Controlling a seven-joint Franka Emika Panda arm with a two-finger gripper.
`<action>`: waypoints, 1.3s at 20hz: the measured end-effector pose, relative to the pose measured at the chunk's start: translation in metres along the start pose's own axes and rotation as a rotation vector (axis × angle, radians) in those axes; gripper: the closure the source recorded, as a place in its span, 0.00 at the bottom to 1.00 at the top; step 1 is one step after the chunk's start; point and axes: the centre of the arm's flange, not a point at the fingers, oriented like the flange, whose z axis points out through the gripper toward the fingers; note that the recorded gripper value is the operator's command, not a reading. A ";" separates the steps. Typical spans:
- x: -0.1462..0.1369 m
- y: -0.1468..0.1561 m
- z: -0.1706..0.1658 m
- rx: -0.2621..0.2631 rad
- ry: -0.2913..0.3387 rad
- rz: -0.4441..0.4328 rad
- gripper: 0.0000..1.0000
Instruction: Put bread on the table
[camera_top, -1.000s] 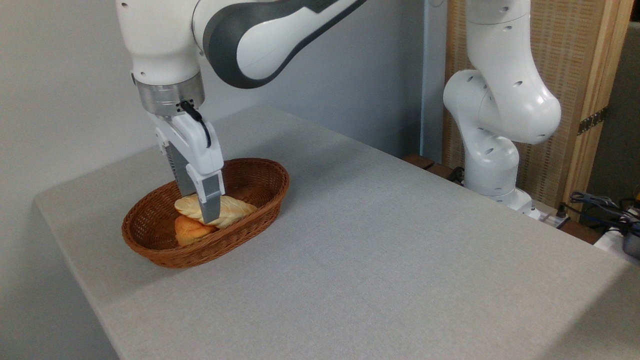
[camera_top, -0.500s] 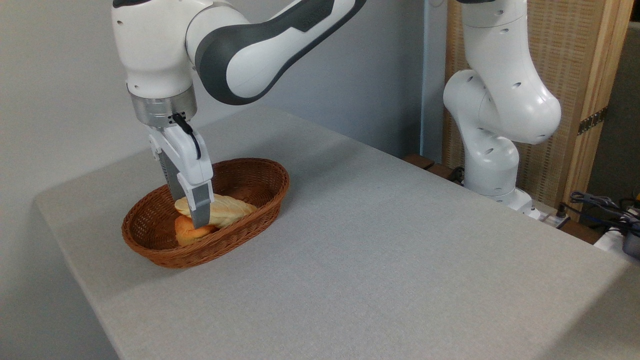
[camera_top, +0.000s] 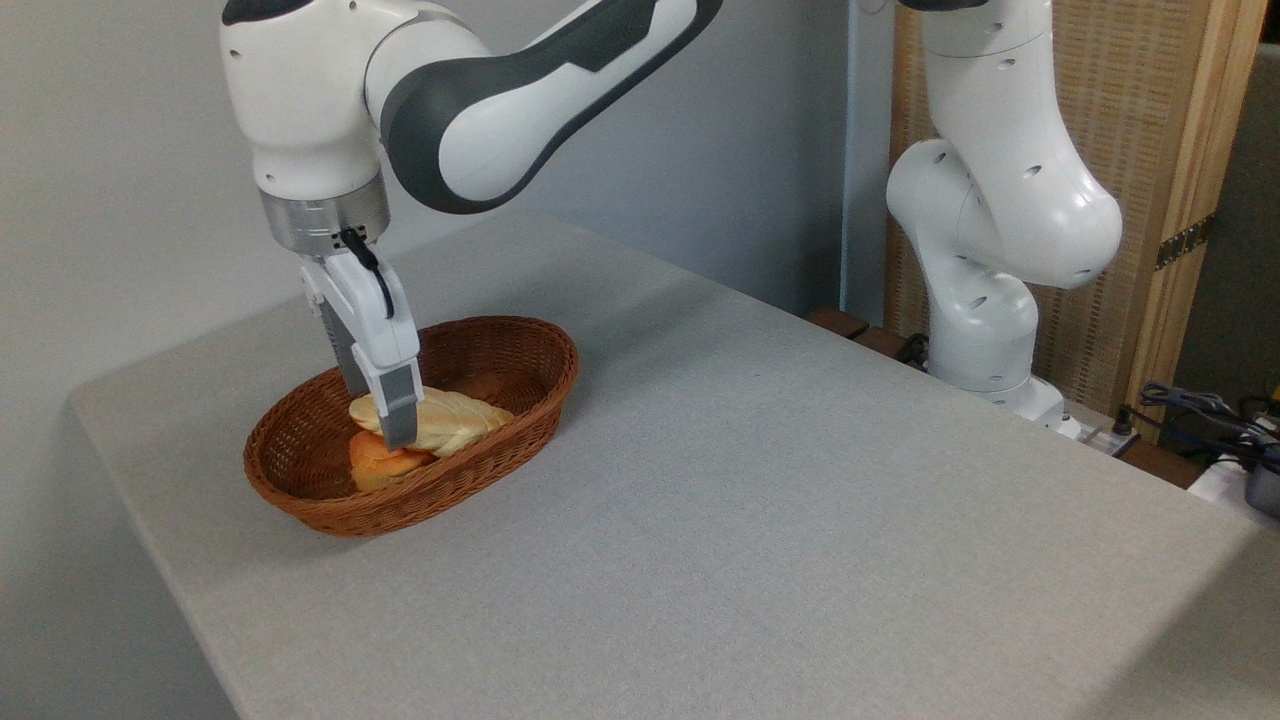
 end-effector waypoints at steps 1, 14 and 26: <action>0.000 0.000 0.001 -0.001 -0.001 0.000 0.00; 0.001 0.000 0.005 -0.006 -0.006 0.003 0.68; 0.002 0.005 0.006 -0.014 -0.013 0.010 0.76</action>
